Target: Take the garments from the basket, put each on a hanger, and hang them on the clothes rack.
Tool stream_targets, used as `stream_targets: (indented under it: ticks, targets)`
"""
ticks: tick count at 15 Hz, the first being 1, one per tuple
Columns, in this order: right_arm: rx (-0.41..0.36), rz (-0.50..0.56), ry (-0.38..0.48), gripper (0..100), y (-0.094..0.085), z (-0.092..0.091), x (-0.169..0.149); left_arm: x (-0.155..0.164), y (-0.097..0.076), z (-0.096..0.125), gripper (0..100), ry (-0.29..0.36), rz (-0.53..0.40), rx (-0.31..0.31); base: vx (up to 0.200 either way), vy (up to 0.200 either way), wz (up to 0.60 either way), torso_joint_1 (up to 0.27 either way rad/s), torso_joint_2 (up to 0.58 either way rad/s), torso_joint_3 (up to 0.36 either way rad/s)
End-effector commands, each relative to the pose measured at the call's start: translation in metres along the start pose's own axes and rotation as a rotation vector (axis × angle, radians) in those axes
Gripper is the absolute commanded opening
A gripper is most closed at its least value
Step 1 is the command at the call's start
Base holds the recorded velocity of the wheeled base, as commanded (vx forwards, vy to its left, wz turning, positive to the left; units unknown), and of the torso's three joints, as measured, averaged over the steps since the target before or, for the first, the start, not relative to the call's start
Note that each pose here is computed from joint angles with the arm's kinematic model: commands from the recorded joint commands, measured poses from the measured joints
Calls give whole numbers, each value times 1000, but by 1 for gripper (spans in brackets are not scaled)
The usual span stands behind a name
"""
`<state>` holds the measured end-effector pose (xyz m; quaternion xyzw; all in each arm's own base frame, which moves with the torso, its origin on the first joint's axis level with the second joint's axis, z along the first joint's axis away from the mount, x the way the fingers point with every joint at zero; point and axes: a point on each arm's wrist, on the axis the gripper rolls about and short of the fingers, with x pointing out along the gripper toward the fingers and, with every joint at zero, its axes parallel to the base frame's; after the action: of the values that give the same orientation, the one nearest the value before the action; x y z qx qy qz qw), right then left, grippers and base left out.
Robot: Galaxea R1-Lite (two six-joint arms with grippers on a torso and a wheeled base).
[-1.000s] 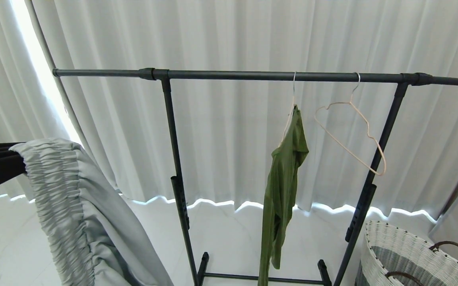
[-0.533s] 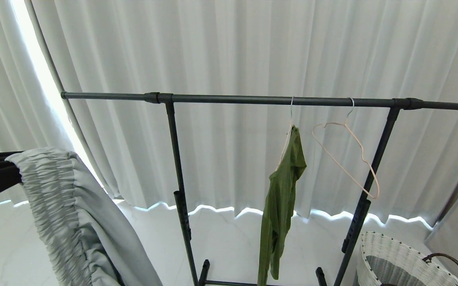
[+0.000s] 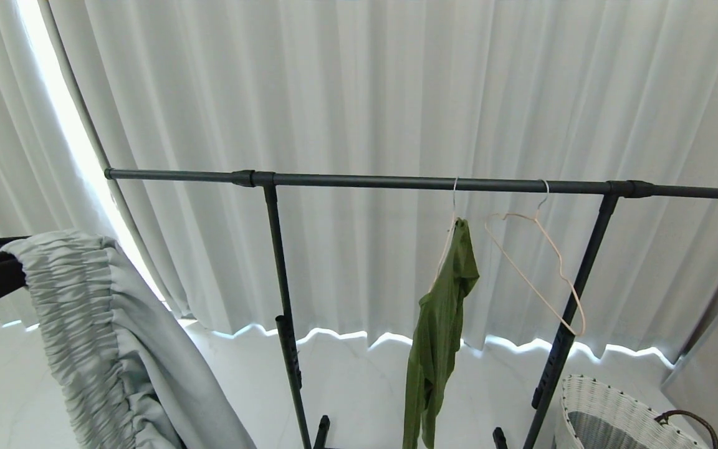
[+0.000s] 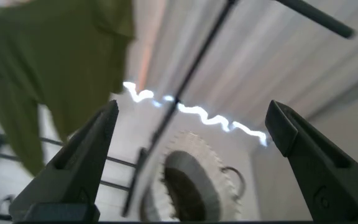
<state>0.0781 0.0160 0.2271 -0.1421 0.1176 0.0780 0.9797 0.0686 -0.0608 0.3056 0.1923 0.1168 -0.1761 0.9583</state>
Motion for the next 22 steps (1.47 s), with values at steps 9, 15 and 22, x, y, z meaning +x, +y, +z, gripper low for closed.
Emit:
stream_targets:
  ticks: [9,15,22]
  targets:
    - [155,4,228,100,-5,14,38,2,-2,-6,0,17,-3,8,133,0,0,3,-2,1]
    - [160,24,329,100,-1,4,60,6,-8,-27,0,75,-13,33,200,0,0,14,6,0]
    - [248,46,444,100,10,-23,98,23,-22,-52,0,21,-1,39,0,0,0,0,0,0]
